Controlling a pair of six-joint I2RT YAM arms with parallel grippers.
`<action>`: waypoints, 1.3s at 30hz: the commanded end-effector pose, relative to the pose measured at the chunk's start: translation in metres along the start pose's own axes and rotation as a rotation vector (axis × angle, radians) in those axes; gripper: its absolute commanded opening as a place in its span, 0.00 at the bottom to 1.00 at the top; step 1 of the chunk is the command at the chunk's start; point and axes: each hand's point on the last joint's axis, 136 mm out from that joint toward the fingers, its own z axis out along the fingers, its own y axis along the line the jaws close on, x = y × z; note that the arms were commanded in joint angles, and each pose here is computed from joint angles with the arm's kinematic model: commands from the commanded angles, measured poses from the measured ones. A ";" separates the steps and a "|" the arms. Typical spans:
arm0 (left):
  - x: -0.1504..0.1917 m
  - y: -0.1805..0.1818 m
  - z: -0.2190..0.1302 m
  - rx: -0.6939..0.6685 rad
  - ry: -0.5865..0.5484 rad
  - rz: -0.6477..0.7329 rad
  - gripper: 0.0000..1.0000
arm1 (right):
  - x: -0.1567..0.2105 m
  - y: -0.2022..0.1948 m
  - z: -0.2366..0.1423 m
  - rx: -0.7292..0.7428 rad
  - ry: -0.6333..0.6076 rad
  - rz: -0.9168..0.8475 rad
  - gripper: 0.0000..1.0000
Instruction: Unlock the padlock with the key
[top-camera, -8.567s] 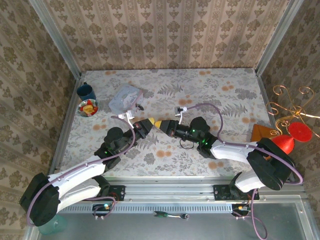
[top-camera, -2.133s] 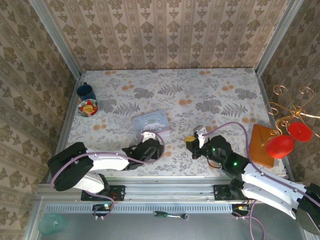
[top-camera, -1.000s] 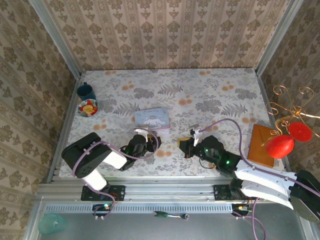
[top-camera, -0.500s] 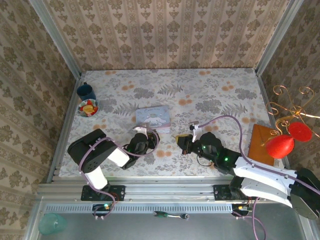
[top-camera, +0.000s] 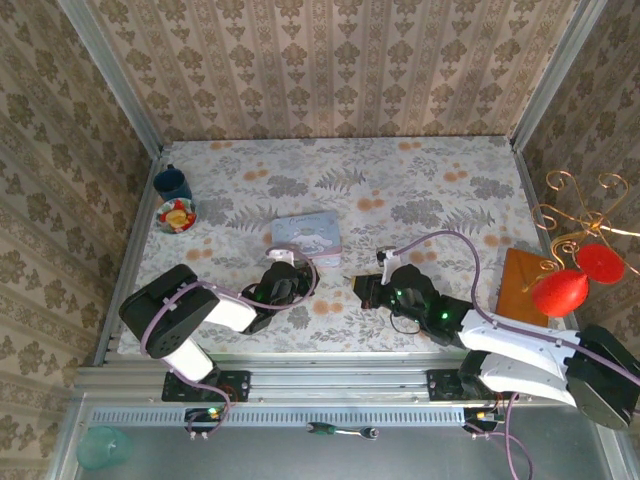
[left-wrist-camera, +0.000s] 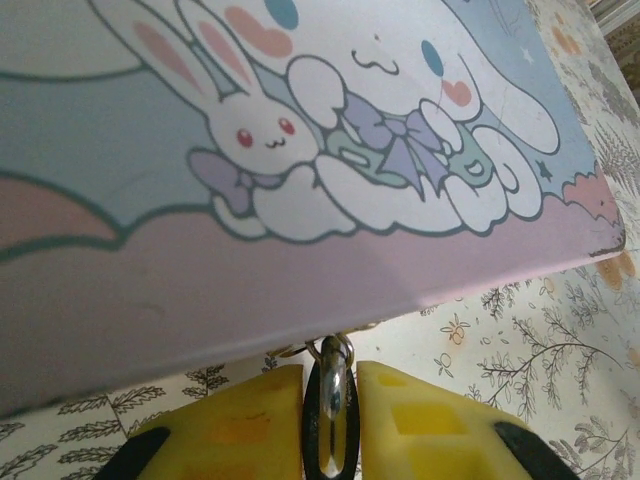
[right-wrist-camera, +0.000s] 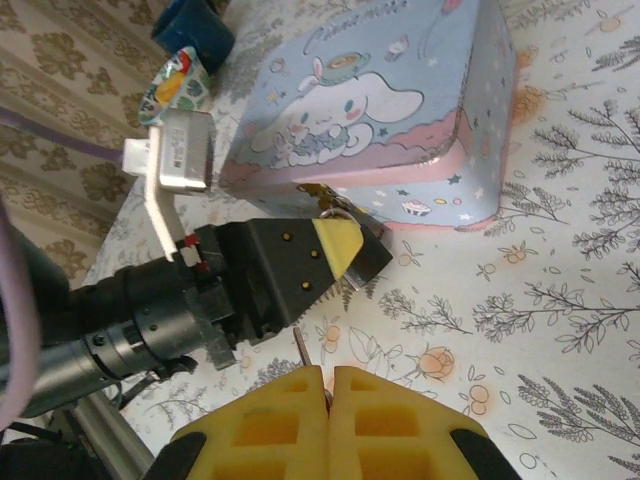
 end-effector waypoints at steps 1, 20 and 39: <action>-0.010 -0.021 0.000 0.065 -0.010 -0.035 0.18 | -0.008 -0.002 0.003 0.018 -0.009 0.048 0.00; 0.020 0.009 0.017 -0.131 0.083 0.030 0.44 | -0.018 -0.009 -0.014 -0.007 -0.083 0.064 0.00; 0.012 0.006 0.019 -0.125 0.086 -0.041 0.18 | -0.007 -0.019 -0.007 -0.003 -0.047 0.190 0.00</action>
